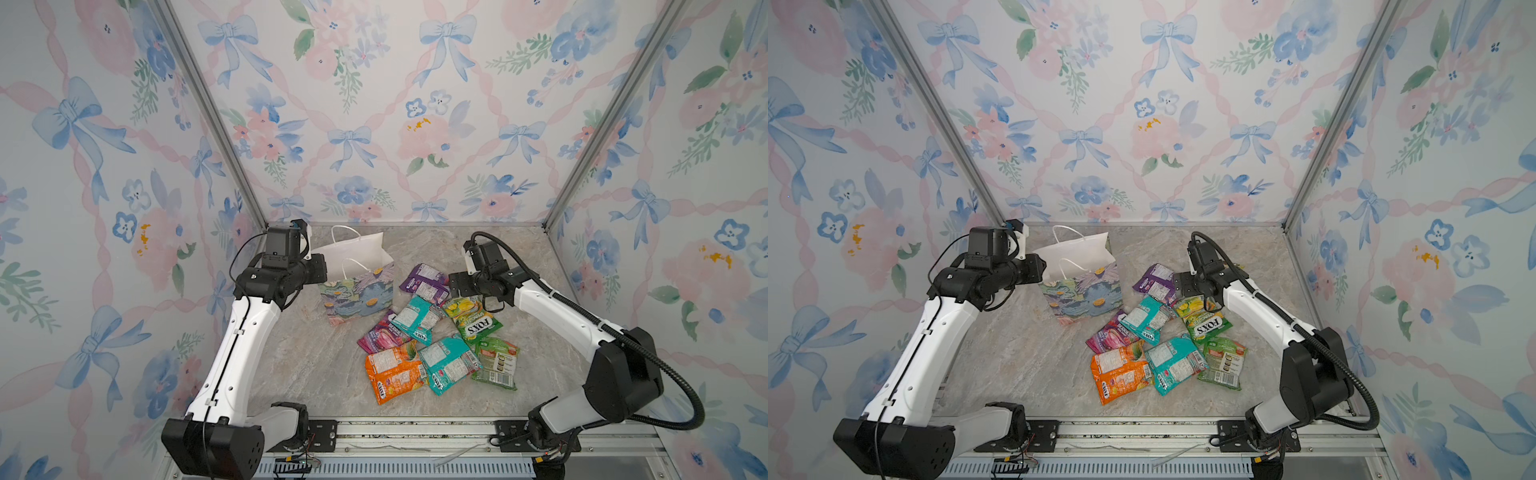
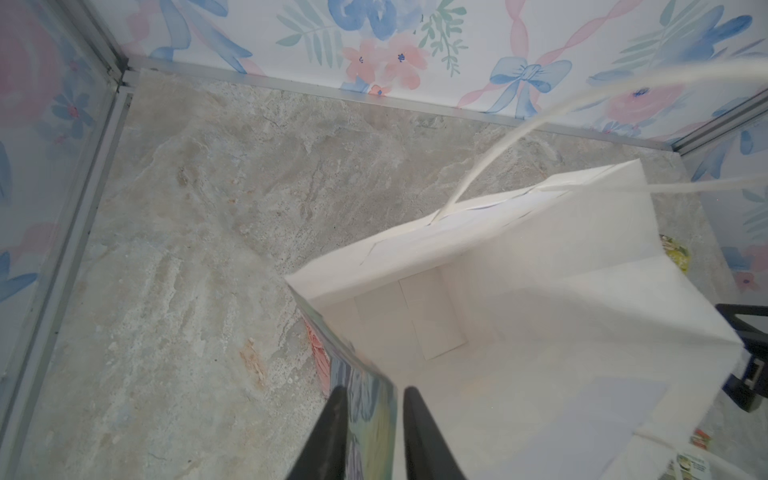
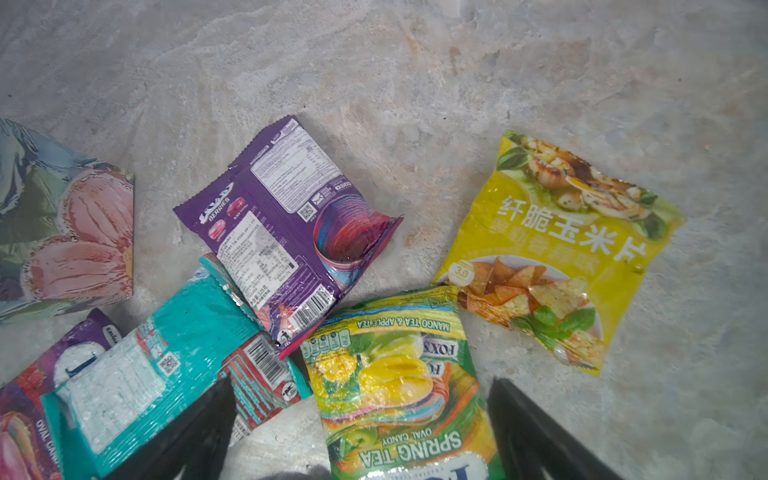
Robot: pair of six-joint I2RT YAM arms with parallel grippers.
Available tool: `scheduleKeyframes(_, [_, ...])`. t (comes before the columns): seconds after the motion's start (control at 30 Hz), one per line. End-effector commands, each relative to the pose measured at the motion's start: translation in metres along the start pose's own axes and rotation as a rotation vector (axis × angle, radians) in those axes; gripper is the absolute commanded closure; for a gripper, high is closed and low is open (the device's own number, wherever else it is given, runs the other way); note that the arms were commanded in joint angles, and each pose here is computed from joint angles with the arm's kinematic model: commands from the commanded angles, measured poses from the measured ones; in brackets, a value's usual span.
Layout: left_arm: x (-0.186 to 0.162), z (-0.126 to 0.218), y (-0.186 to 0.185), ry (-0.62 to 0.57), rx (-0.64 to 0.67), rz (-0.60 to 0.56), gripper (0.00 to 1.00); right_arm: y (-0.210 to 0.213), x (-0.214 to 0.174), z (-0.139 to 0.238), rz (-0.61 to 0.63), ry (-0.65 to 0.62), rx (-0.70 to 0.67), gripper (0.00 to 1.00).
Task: Place the snacks into the paper bag
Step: 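Grasp the paper bag's top edge with the left gripper and lift it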
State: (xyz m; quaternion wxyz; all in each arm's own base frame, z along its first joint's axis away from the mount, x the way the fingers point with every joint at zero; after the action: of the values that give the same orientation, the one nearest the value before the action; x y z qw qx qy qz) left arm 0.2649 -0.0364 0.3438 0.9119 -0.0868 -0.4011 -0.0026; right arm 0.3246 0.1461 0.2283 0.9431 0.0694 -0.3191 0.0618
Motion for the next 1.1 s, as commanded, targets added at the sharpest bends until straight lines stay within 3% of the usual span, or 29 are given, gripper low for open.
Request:
scheduleKeyframes(0.0, [-0.01, 0.017, 0.002, -0.032, 0.037, 0.027, 0.49, 0.014, 0.016, 0.0, -0.004, -0.035, 0.122, 0.04])
scheduleKeyframes(0.07, [-0.009, 0.025, 0.003, -0.054, 0.054, 0.002, 0.32, 0.018, 0.021, -0.003, -0.024, -0.029, 0.178, 0.03])
scheduleKeyframes(0.2, [0.006, 0.039, 0.003, -0.11, 0.08, -0.075, 0.21, 0.025, 0.027, -0.005, -0.062, -0.027, 0.249, 0.03])
scheduleKeyframes(0.4, [0.043, 0.042, -0.01, -0.158, 0.0, -0.255, 0.23, 0.026, 0.029, 0.004, -0.09, -0.051, 0.291, 0.03])
scheduleKeyframes(0.63, [0.054, -0.001, -0.011, -0.06, -0.015, -0.415, 0.23, 0.01, 0.03, 0.031, -0.138, -0.124, 0.279, 0.03])
scheduleKeyframes(0.87, [0.057, -0.027, -0.007, 0.014, 0.072, -0.528, 0.23, -0.002, 0.034, 0.056, -0.193, -0.211, 0.25, 0.03])
scheduleKeyframes(1.07, [0.065, -0.029, -0.01, 0.0, 0.055, -0.58, 0.23, -0.002, 0.038, 0.061, -0.216, -0.241, 0.249, 0.03])
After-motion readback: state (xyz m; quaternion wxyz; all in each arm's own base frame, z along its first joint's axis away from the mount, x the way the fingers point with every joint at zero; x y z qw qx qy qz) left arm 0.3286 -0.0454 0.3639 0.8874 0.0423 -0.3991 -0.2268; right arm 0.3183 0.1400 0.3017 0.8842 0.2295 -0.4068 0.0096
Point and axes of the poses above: each gripper's point midway between its finger pads, its own z axis back along the fingers, its own y axis along the line the jaws close on, x = y × z, the point moved 9 cm from there along z, back along the fingers, and after that the axes turned 5 degrees about -z, right-handed, at the moved point
